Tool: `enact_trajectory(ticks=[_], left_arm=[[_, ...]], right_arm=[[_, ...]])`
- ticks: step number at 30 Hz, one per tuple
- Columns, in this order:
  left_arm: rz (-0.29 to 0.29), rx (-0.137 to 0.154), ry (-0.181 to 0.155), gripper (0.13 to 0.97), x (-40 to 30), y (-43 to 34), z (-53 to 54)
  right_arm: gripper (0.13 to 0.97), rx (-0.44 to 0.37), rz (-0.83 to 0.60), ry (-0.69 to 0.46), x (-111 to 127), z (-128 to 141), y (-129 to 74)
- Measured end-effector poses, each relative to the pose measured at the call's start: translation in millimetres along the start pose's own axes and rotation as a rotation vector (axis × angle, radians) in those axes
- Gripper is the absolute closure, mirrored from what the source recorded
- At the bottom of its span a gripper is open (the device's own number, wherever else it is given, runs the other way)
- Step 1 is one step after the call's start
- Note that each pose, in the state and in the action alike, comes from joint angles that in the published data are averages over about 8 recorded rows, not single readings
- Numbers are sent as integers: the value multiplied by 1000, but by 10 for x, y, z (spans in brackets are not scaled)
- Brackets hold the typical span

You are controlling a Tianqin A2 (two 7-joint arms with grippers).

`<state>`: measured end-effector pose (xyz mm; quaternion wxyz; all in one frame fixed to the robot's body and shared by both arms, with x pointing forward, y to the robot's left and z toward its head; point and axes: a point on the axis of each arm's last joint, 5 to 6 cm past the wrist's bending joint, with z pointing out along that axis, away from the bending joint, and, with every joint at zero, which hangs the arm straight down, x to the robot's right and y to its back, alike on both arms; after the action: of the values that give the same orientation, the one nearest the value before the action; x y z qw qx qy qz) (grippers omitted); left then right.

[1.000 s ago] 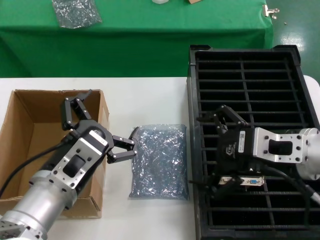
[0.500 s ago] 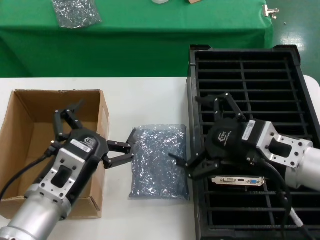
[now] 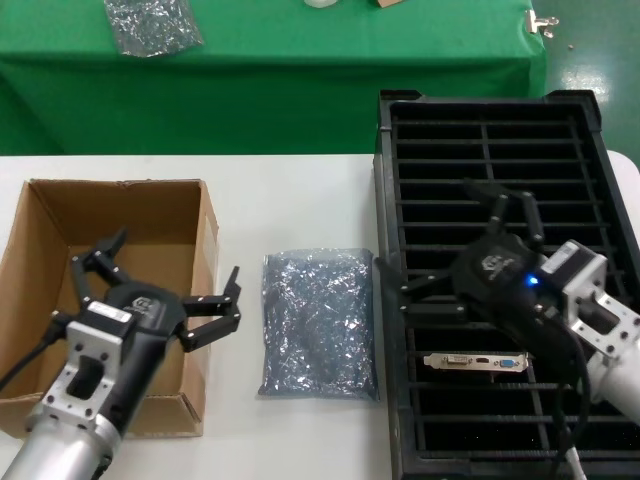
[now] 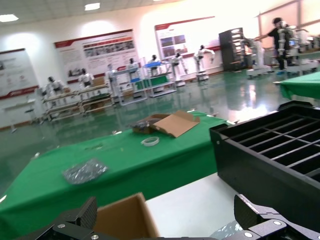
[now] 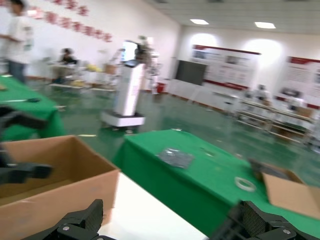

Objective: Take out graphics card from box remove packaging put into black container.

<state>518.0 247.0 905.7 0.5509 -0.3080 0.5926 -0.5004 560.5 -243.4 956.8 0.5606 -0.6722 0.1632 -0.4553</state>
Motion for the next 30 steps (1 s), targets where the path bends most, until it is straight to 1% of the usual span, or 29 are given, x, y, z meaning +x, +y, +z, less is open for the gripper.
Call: enact_trajectory(ticks=[6, 10, 17, 20, 24, 30], left_arm=[[-70, -20, -43, 132, -22, 131, -61], [-116, -38, -74, 132, -38, 221, -106], [-195, -81, -135, 132, -69, 385, -195], [-221, -98, -157, 132, -80, 443, -228], [-239, -111, -172, 132, -87, 480, -250], [-241, -112, -174, 132, -88, 485, -253]], right_arm=[[130, -9, 94, 141, -90, -121, 211], [130, -29, 155, 239, -156, -220, 359], [130, -91, 256, 417, -293, -435, 626], [130, -119, 288, 479, -345, -519, 718], [130, -140, 308, 519, -380, -577, 777], [130, -142, 311, 525, -385, -585, 785]])
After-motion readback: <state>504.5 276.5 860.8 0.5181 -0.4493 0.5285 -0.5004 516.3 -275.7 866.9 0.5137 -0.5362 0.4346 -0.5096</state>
